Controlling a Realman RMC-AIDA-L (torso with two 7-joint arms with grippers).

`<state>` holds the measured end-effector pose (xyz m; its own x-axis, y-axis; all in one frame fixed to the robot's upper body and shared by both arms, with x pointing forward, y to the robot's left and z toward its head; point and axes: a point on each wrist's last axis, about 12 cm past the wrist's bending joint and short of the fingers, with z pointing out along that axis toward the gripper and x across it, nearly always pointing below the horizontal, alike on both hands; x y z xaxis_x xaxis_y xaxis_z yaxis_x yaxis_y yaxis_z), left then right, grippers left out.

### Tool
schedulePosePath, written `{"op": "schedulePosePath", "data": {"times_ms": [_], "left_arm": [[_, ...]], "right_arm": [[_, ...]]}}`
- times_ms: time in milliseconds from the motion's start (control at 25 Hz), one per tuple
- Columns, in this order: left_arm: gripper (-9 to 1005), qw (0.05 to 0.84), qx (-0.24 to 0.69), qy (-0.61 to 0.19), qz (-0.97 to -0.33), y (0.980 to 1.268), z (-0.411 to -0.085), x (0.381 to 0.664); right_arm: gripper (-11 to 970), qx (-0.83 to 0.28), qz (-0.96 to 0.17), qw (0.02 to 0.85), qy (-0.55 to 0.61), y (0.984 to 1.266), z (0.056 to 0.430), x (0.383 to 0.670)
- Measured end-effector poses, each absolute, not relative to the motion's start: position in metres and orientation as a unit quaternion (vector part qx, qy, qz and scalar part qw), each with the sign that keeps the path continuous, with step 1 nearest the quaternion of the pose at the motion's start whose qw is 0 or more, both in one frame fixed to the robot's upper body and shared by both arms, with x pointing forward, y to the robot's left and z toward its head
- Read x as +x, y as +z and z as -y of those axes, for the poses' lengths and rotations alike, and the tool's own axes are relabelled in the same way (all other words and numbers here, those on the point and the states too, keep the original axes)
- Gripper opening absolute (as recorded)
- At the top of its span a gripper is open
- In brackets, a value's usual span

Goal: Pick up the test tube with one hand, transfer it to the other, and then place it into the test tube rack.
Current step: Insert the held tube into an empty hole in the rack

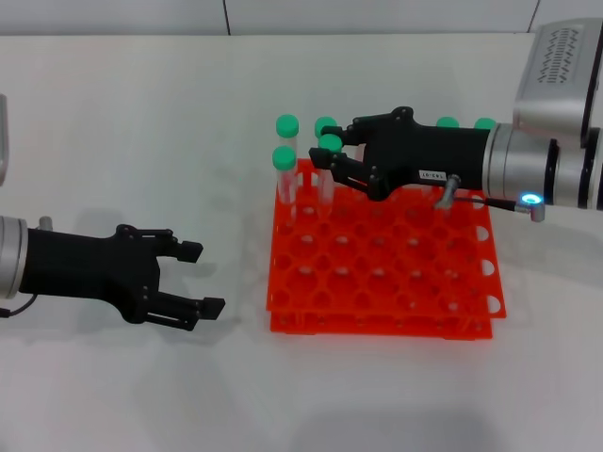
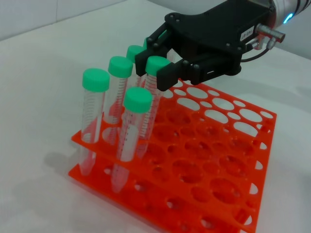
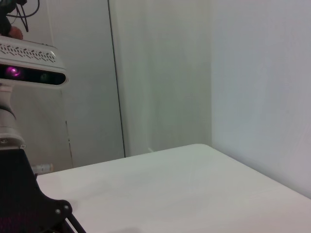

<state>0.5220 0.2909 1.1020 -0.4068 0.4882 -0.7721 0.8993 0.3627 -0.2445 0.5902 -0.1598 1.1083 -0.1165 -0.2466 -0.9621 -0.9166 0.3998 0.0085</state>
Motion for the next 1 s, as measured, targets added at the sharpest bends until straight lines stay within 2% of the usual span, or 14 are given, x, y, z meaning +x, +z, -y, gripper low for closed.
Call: {"op": "schedulePosePath", "data": {"times_ms": [1000], "left_arm": [[888,0.303,0.452,-0.340,-0.767,1.1016,-0.2907,0.5215]], "right_arm": [[309,-0.435,-0.668,0.502,0.335,1.1076,0.1606,0.5889]]}}
